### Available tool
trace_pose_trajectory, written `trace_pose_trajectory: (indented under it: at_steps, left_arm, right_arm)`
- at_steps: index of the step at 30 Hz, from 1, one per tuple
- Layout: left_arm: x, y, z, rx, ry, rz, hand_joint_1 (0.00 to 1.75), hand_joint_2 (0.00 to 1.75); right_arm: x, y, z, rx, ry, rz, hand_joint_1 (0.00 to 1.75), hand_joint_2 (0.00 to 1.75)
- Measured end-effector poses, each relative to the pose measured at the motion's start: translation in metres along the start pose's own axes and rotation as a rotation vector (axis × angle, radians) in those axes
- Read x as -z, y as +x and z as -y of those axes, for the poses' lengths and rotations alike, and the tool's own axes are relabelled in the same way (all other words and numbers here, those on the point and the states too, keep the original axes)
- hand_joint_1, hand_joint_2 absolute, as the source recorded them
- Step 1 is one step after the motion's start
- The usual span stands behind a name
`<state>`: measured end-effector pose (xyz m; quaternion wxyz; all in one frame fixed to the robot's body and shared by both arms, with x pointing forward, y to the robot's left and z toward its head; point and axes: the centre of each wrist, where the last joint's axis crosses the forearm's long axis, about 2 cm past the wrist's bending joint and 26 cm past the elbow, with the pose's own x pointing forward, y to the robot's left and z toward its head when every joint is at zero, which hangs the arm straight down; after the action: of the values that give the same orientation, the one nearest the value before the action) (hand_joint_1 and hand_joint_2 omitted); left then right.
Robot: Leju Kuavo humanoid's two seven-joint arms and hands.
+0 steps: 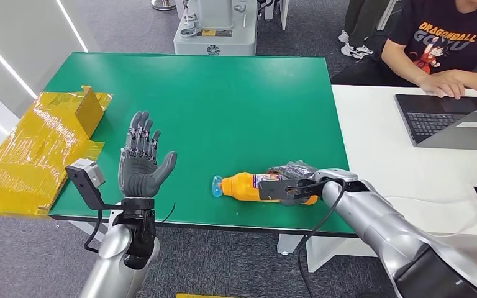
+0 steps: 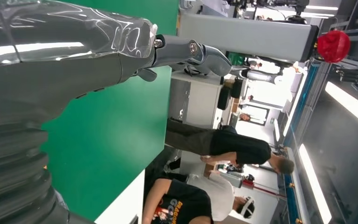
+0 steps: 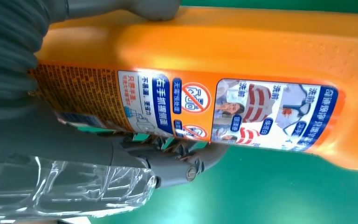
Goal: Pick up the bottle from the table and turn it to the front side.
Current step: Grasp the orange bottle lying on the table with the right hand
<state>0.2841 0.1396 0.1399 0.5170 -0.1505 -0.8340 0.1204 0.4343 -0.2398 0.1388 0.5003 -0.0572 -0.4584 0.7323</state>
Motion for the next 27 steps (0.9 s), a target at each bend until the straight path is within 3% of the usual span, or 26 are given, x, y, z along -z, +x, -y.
trace_pose_trajectory:
  at_steps: [11, 19, 27]
  left_arm:
    - [-0.007, 0.001, -0.006, 0.027, 0.022, 0.002, 0.00, 1.75]
    - [-0.005, 0.002, -0.005, 0.031, 0.036, 0.010, 0.00, 1.75]
    - [0.001, 0.003, -0.002, 0.058, 0.028, 0.028, 0.00, 1.75]
  right_arm:
    - [0.007, 0.009, -0.011, -0.049, -0.360, 0.018, 1.75, 1.75]
    - [0.016, 0.033, -0.013, -0.002, -0.709, 0.171, 1.75, 1.75]
    - [0.020, 0.056, -0.026, 0.124, -0.961, 0.297, 1.75, 1.75]
